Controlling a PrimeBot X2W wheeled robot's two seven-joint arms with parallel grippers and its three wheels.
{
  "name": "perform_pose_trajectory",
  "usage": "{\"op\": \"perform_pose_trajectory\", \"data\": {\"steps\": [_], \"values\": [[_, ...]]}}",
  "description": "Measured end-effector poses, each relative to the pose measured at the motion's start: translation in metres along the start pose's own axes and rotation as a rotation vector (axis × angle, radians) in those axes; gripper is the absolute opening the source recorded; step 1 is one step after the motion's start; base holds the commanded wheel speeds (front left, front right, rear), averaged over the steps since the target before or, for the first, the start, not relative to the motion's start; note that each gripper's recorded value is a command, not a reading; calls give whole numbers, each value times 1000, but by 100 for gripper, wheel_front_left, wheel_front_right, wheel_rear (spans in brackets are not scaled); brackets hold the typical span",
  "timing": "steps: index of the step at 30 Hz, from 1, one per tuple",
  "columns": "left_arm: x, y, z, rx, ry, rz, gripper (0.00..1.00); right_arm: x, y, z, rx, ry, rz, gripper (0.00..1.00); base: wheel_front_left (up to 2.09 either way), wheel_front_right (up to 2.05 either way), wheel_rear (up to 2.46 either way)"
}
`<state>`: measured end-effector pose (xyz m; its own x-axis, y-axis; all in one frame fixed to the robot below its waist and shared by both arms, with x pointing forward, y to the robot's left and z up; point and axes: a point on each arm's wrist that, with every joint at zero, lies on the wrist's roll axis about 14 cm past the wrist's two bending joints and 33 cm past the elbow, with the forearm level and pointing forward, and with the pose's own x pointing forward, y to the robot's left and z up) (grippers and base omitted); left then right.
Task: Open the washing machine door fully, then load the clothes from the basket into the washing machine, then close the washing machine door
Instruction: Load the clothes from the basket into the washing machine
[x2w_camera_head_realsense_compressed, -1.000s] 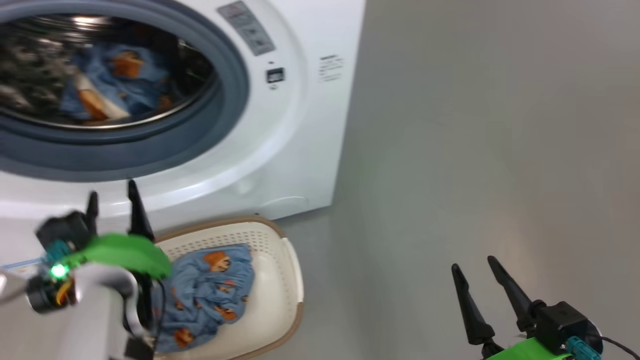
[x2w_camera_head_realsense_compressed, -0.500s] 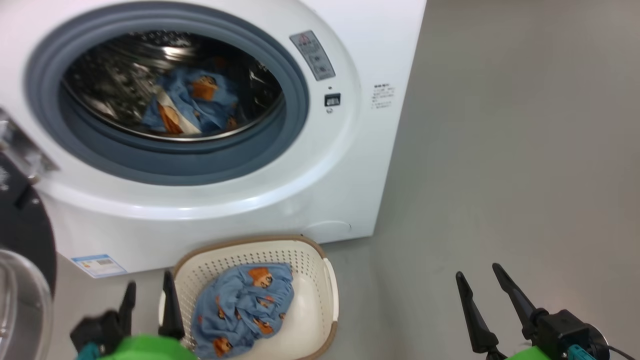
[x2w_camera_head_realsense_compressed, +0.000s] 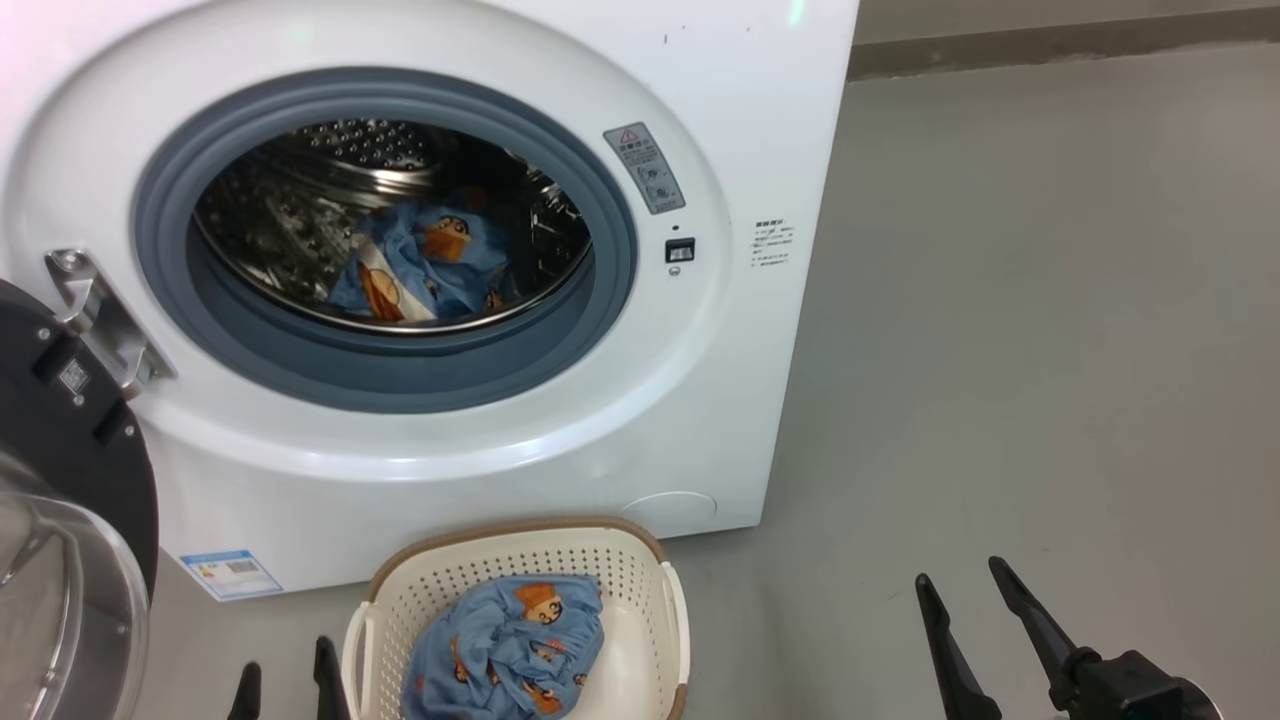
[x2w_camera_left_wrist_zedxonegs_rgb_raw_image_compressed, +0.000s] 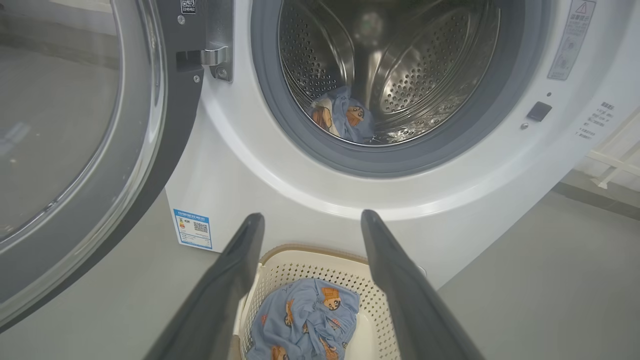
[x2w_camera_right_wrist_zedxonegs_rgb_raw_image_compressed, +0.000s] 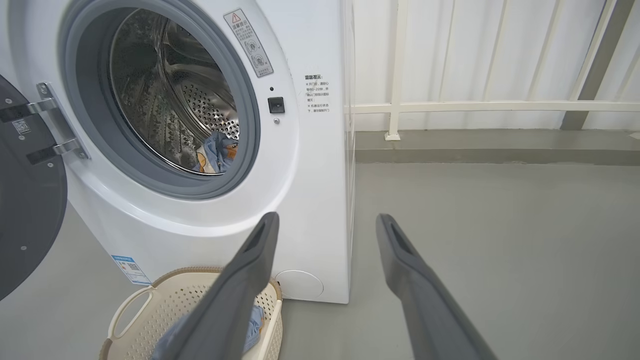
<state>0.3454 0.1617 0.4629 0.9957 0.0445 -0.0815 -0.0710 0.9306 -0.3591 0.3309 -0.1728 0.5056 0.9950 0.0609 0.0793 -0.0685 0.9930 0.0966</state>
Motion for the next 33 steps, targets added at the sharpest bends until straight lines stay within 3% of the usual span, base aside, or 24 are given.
{"op": "perform_pose_trajectory", "data": {"steps": [22,33], "values": [[-28,19,23,45,-73,53,100,-20,-17,9,-31,-22,-52,100,0,0,0],[-25,10,-3,49,12,19,100,-19,-18,0,-27,10,-56,100,0,0,0]]}}
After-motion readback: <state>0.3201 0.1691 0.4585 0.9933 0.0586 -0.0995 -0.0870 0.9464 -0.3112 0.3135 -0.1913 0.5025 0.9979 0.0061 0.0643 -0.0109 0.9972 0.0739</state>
